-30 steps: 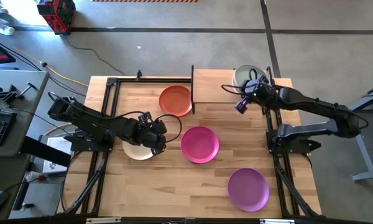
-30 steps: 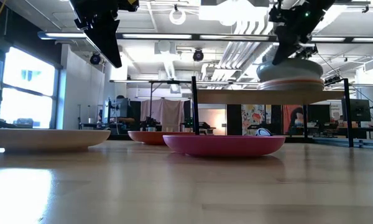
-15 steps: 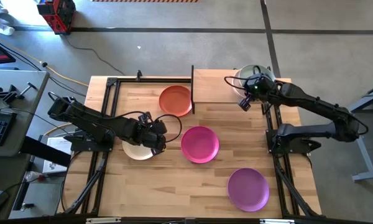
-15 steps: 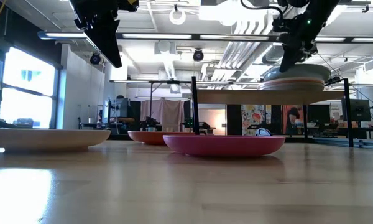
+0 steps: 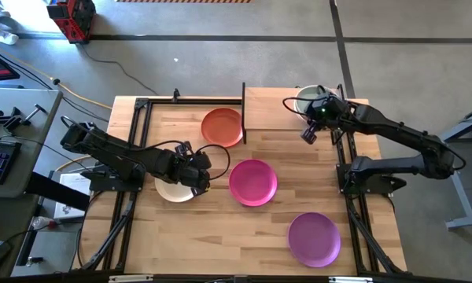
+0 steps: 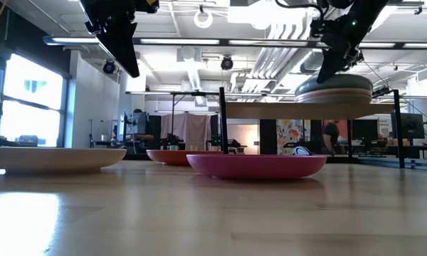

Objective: Place and stack plates onto a shelf
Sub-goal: Stack the light blue plate on top of the peach plate on the shelf

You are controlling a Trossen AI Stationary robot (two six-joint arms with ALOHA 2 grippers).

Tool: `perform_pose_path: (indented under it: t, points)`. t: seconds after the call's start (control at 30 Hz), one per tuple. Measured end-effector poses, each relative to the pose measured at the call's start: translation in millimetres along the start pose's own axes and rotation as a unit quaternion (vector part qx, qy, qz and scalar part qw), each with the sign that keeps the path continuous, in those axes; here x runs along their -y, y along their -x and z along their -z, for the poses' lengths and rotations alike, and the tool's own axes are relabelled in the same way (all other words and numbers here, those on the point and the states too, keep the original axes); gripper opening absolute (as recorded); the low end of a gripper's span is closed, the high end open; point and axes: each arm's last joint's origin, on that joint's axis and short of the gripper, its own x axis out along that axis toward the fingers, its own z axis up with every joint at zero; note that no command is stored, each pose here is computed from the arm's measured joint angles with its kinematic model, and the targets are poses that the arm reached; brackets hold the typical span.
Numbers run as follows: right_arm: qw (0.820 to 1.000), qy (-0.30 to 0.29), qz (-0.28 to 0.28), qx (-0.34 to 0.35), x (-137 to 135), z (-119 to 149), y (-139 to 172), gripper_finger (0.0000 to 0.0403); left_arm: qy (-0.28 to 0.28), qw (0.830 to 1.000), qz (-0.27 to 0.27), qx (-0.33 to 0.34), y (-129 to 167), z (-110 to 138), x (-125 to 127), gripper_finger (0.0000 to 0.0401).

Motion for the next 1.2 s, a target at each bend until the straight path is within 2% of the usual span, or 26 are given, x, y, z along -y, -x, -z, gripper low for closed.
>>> perform_pose_path:
  t: [0.47,0.9,1.07,1.2]
  points:
    - [0.999,0.01,0.013,-0.032,-1.9,-1.8,-14.0,0.0006,0.0,1.0,0.0,0.0,0.0,0.0,0.0,0.0101]
    - [0.999,0.011,0.021,-0.033,-1.6,-1.8,-14.3,0.0086,0.0,1.0,0.0,0.0,0.0,0.0,0.0,0.0101]
    - [0.999,0.008,-0.025,-0.031,-4.3,-1.9,-14.3,0.0104,0.0,1.0,0.0,0.0,0.0,0.0,0.0,0.0101]
    - [0.999,0.0,-0.026,-0.031,-4.4,-2.0,-14.3,0.0106,0.001,1.0,-0.001,0.0,-0.3,-0.3,-0.5,0.0101]
